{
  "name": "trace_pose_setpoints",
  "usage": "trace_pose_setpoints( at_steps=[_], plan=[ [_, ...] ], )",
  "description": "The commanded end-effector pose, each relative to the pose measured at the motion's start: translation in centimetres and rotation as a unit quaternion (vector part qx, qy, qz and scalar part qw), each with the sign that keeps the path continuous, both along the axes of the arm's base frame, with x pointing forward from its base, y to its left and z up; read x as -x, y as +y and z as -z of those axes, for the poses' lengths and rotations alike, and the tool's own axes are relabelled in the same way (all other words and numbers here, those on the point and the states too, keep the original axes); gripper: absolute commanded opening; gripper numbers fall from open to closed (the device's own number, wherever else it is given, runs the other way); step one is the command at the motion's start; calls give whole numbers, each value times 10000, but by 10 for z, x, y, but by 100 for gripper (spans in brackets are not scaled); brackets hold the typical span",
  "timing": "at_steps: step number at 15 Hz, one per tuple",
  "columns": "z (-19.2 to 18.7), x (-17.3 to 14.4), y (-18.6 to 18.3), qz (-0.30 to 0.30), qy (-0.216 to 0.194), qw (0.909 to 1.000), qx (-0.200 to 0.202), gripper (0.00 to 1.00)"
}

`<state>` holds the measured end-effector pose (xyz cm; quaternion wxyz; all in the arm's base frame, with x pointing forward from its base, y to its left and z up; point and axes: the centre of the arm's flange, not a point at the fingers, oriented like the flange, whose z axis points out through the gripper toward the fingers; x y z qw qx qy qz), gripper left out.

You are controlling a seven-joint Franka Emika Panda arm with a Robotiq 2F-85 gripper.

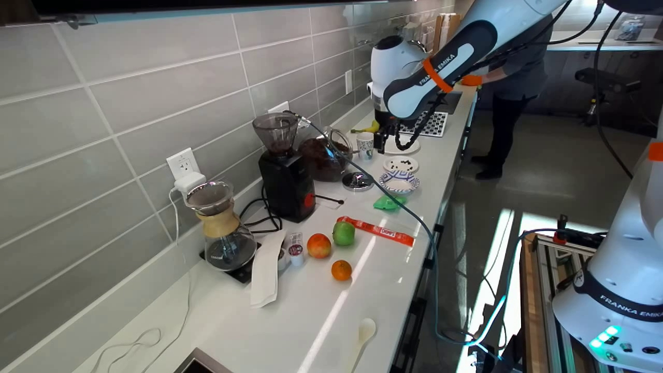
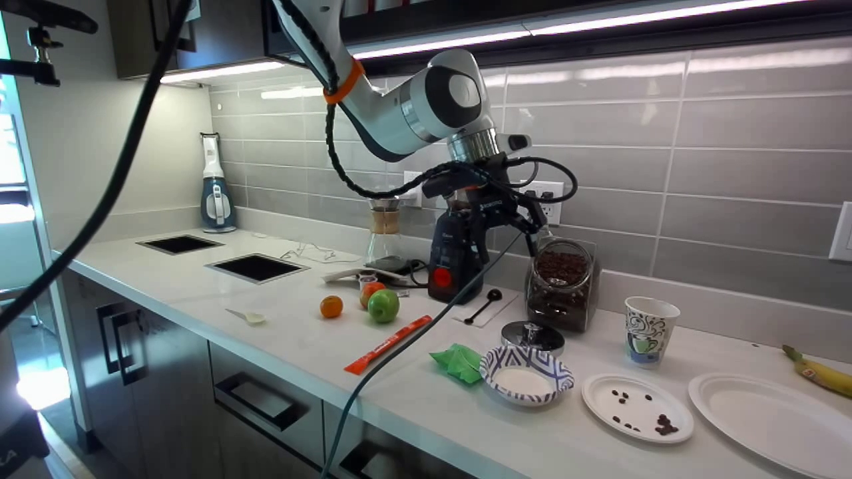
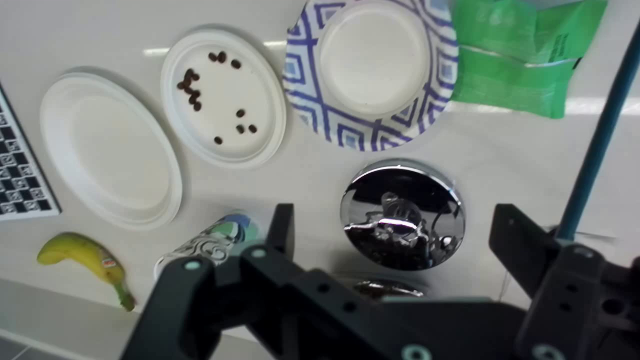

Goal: Scoop some of the beans in the jar and put them on the plate

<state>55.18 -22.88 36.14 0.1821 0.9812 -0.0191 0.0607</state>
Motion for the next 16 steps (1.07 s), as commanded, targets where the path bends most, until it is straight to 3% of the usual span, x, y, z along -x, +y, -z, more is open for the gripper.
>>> trace_pose_setpoints(
  at_steps=[1,6,10,13,16],
  plan=[
    [29,-18,10,-386,-339,9947,894,100],
    [68,-50,20,-1337,-443,9704,1964,100],
    [85,-68,16,-1600,-437,9534,2519,100],
    [98,-74,15,-1626,-458,9463,2757,100],
    [115,-81,11,-1432,-510,9472,2824,100]
  ],
)
